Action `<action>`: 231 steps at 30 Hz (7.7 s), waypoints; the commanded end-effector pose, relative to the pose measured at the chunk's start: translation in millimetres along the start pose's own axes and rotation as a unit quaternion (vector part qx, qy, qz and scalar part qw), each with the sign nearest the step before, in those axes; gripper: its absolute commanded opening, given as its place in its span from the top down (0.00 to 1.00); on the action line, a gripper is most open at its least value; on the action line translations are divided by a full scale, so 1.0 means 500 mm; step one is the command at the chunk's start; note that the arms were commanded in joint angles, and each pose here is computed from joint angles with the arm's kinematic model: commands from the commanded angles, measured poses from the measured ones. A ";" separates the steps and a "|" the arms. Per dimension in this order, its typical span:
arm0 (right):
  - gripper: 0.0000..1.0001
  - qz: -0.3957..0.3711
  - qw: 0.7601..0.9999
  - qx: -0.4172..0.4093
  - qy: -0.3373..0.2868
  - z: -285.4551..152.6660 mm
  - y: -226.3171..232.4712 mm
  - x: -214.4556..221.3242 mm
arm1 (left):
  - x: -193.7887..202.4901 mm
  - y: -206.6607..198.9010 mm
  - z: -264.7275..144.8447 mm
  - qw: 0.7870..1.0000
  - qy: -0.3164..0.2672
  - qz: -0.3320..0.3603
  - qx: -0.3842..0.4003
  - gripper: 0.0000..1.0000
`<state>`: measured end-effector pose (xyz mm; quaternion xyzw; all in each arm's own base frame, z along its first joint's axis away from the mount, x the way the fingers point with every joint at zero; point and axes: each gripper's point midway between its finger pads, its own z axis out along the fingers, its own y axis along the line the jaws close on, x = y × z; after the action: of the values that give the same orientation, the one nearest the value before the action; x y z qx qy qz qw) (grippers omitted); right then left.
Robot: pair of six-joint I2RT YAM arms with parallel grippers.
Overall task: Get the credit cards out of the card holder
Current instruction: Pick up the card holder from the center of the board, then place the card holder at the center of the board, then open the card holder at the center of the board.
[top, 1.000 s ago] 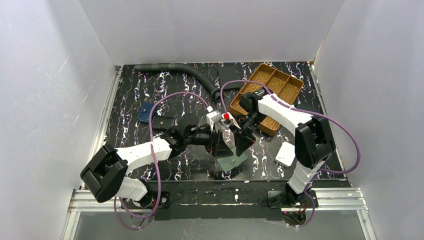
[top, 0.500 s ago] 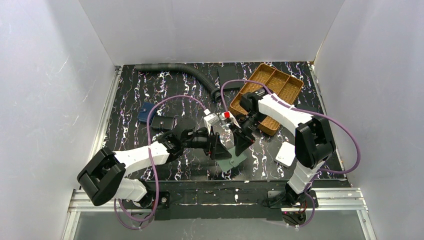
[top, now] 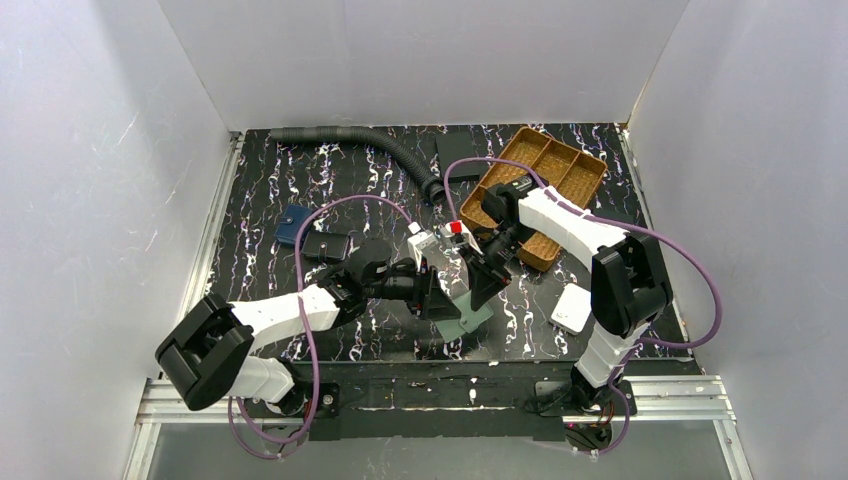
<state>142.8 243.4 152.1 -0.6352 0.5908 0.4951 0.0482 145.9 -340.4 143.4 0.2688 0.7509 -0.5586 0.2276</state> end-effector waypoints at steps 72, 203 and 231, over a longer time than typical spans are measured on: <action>0.99 -0.242 0.963 0.087 0.074 0.016 0.076 -0.005 | -0.102 -0.006 -0.012 0.951 -0.097 -0.289 -0.045 1.00; 0.05 -0.056 0.940 0.294 -0.167 -0.102 -0.036 0.109 | 0.050 0.231 -0.051 0.828 0.135 0.110 -0.533 0.48; 0.05 -0.054 0.941 0.290 -0.167 -0.102 -0.034 0.110 | 0.038 0.202 -0.064 0.832 0.152 0.123 -0.518 1.00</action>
<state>178.1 175.4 125.6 -0.5330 0.6654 0.3878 0.3504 209.5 -281.0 36.0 0.2929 0.9125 0.0513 0.2811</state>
